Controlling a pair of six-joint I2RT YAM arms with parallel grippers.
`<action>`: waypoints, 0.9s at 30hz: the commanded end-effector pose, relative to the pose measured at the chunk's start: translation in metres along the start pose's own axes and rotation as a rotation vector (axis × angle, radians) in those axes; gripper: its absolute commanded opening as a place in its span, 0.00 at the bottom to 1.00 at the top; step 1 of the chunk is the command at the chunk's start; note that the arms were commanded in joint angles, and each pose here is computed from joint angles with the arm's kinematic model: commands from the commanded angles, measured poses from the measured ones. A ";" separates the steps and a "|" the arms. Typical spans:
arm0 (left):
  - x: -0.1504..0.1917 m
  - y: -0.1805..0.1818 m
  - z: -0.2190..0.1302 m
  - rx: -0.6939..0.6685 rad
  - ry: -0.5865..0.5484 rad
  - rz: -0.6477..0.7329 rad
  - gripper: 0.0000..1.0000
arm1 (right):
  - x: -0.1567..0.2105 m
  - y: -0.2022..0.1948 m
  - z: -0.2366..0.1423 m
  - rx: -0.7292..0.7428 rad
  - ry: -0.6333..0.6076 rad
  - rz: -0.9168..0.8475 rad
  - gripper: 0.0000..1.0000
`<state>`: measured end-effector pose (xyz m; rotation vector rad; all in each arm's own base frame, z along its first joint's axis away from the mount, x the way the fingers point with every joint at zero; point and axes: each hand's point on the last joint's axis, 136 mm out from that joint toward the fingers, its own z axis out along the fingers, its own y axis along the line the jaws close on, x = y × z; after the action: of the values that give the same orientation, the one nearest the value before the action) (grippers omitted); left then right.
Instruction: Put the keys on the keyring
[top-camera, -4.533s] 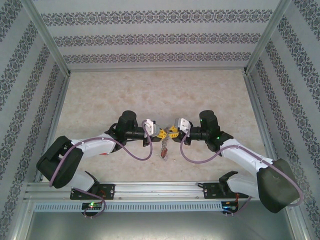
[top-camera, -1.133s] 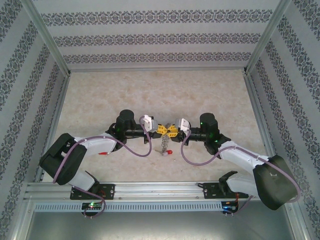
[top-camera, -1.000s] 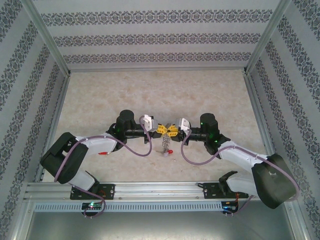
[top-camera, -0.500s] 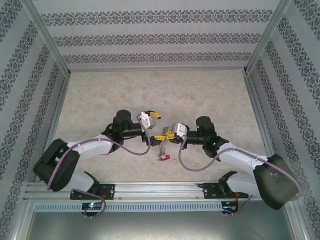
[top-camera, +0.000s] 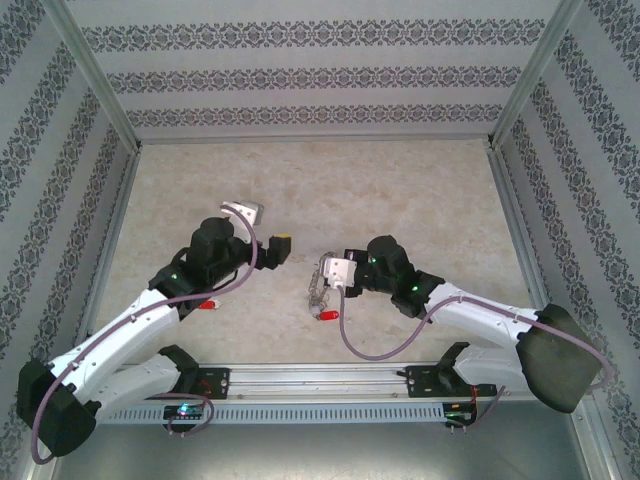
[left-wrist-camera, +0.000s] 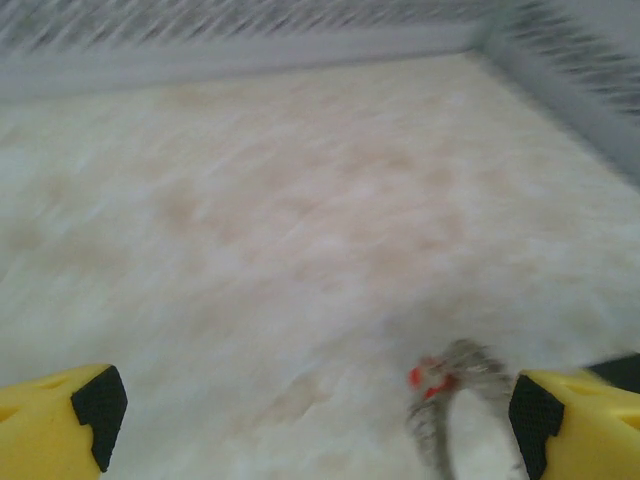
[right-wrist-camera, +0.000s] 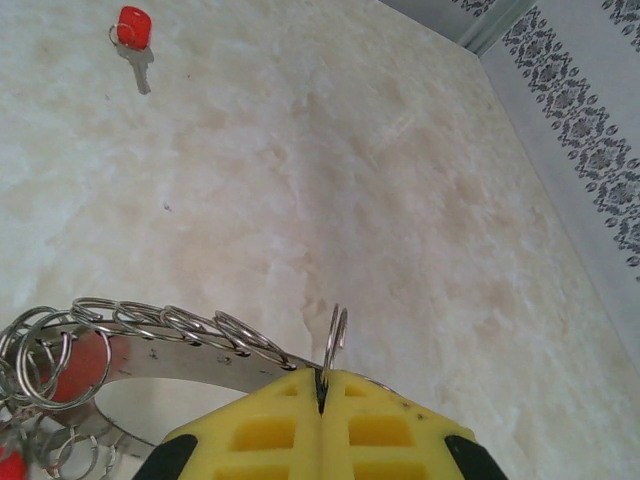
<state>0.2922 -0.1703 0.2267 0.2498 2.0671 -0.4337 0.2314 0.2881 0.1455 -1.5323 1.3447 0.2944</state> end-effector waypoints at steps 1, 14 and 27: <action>0.061 0.075 -0.027 -0.445 0.279 -0.203 0.99 | 0.016 0.006 0.007 -0.002 0.100 -0.089 0.00; 0.151 0.115 -0.058 -0.541 0.538 -0.825 0.99 | 0.000 0.024 0.010 -0.035 0.064 -0.271 0.00; 0.181 0.135 -0.063 -0.739 0.752 -0.950 0.66 | -0.007 0.025 0.008 -0.053 0.040 -0.255 0.00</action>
<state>0.2077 -0.0198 0.0746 -1.1273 2.7711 -0.0910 0.2196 0.3039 0.1435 -1.6901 1.1472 0.1153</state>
